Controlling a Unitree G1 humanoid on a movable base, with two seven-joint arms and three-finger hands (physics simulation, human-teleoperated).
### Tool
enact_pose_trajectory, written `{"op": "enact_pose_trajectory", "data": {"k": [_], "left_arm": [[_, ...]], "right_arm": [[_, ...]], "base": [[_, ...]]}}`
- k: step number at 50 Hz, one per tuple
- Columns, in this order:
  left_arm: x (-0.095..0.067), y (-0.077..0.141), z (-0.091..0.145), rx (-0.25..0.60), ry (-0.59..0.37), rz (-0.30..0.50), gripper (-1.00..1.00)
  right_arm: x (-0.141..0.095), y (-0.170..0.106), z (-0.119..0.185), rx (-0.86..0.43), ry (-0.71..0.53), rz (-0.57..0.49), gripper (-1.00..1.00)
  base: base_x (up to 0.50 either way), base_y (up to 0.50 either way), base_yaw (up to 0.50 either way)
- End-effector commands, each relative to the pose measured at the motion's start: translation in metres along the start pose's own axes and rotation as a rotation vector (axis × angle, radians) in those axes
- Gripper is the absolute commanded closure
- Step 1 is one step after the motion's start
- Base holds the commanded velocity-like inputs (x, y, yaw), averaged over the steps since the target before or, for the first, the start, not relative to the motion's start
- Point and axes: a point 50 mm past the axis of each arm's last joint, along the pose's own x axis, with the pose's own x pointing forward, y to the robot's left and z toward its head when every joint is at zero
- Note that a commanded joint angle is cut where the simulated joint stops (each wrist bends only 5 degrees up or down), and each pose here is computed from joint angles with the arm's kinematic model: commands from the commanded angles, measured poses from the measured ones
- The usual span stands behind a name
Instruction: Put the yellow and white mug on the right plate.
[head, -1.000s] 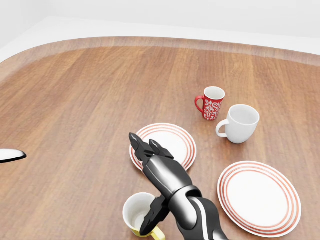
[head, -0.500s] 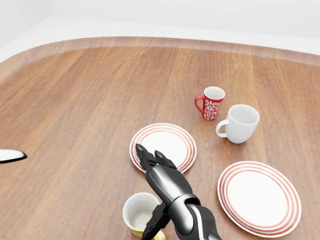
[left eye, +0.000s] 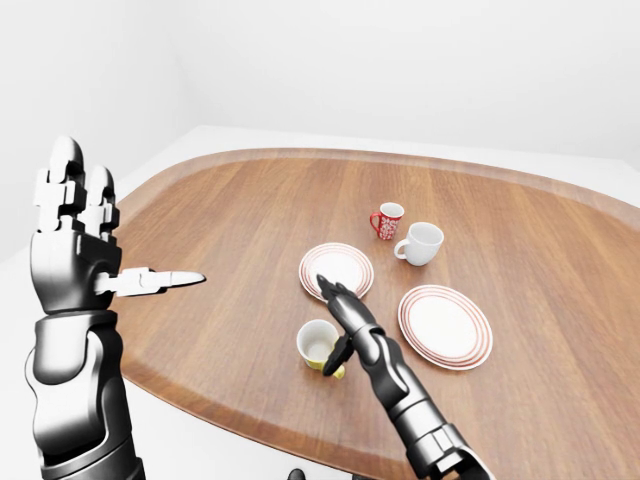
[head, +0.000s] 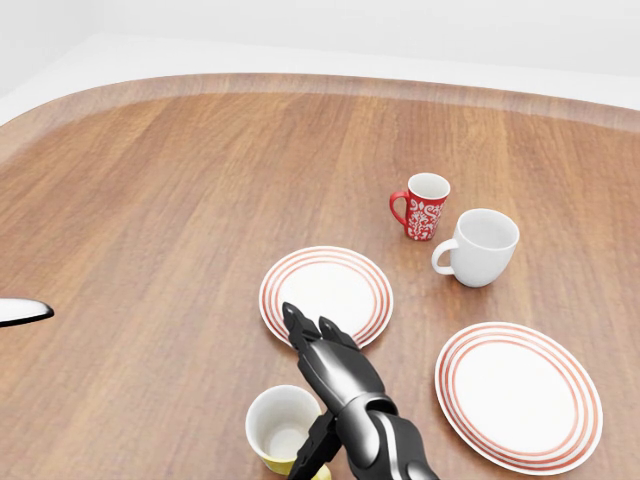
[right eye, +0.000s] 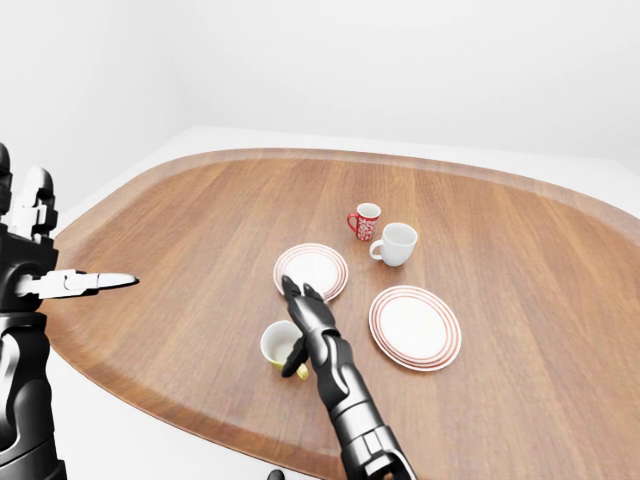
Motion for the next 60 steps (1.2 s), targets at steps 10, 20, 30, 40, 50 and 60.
{"op": "enact_pose_trajectory", "data": {"k": [10, 20, 30, 40, 50, 60], "left_arm": [[0.0, 0.0, 0.0, 0.0, 0.0, 0.0, -1.0], [0.0, 0.0, 0.0, 0.001, -0.001, 0.0, -1.0], [0.0, -0.001, -0.001, -0.001, 0.004, -0.003, -1.0], [0.0, 0.0, -0.001, -0.001, 0.003, -0.002, -1.0], [0.0, 0.0, 0.001, 0.0, -0.003, -0.002, -1.0], [0.0, -0.001, 0.0, 0.0, -0.001, -0.005, -1.0]], "right_arm": [[0.009, 0.005, -0.005, -0.014, 0.039, 0.014, -1.0], [0.01, 0.005, -0.005, -0.015, 0.041, 0.014, -1.0], [0.013, 0.011, -0.007, -0.037, 0.062, 0.021, -1.0], [0.013, 0.013, -0.007, -0.041, 0.068, 0.023, -1.0], [0.014, 0.019, -0.008, -0.044, 0.076, 0.031, -1.0], [0.015, 0.023, -0.003, -0.044, 0.067, 0.04, -1.0]], "base": [[0.0, 0.0, 0.0], [0.0, 0.0, 0.0], [0.0, 0.0, 0.0], [0.0, 0.0, 0.0], [0.0, 0.0, 0.0], [0.0, 0.0, 0.0]]}}
